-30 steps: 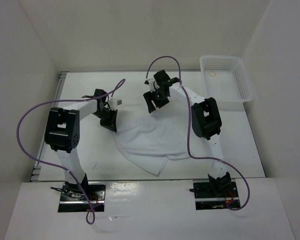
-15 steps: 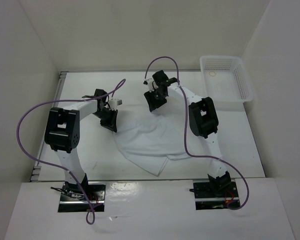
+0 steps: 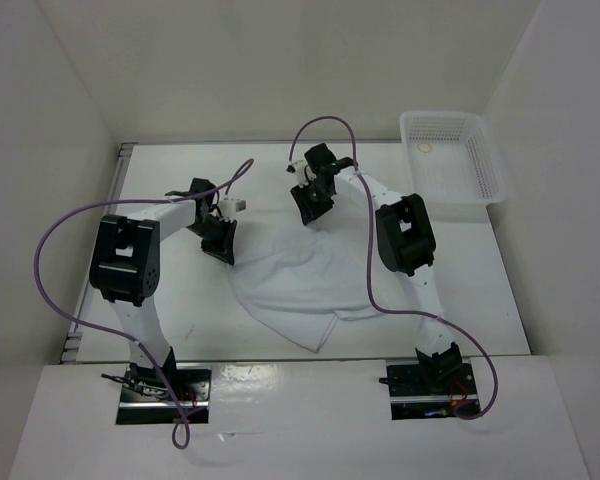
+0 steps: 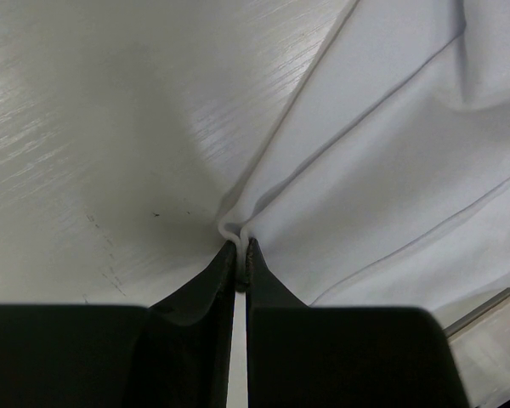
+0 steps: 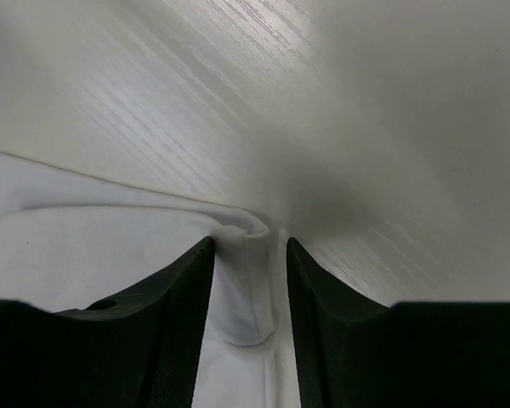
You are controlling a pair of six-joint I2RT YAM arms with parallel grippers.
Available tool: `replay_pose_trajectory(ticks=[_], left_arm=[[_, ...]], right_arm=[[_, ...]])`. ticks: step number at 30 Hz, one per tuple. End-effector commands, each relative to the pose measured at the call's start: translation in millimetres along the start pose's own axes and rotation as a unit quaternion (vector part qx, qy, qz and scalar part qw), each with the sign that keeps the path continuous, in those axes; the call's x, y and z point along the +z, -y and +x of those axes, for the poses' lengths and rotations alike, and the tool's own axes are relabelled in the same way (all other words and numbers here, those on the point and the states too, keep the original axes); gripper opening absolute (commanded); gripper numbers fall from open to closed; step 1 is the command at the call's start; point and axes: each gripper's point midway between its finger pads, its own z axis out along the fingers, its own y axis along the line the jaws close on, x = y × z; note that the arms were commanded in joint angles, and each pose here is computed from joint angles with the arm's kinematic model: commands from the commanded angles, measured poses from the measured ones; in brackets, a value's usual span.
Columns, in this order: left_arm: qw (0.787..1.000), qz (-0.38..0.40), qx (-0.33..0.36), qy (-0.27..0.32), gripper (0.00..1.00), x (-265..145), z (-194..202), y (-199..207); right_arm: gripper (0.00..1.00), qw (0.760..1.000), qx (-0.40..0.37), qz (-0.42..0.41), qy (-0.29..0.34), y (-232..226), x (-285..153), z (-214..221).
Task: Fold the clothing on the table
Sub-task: Flatten the skirt out
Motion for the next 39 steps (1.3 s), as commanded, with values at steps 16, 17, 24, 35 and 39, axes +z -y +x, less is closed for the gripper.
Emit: replay_pose_trajectory(ticks=[16, 17, 24, 35, 39], left_arm=[[0.993, -0.036, 0.082, 0.079, 0.06, -69, -30, 41], [0.99, -0.046, 0.089, 0.098, 0.06, -85, -34, 45], [0.964, -0.076, 0.157, 0.201, 0.06, -159, -57, 87], [0.894, -0.106, 0.236, 0.366, 0.07, -272, -60, 132], [0.871, -0.11, 0.259, 0.402, 0.07, -298, -51, 143]], right_arm=[[0.0, 0.996, -0.027, 0.015, 0.087, -26, -83, -47], [0.0, 0.995, -0.023, 0.015, 0.095, -29, -93, -48], [0.0, 0.981, -0.059, 0.019, 0.183, -80, -193, -69], [0.0, 0.931, -0.103, 0.057, 0.345, -123, -353, -79], [0.0, 0.926, -0.12, 0.052, 0.354, -130, -363, -66]])
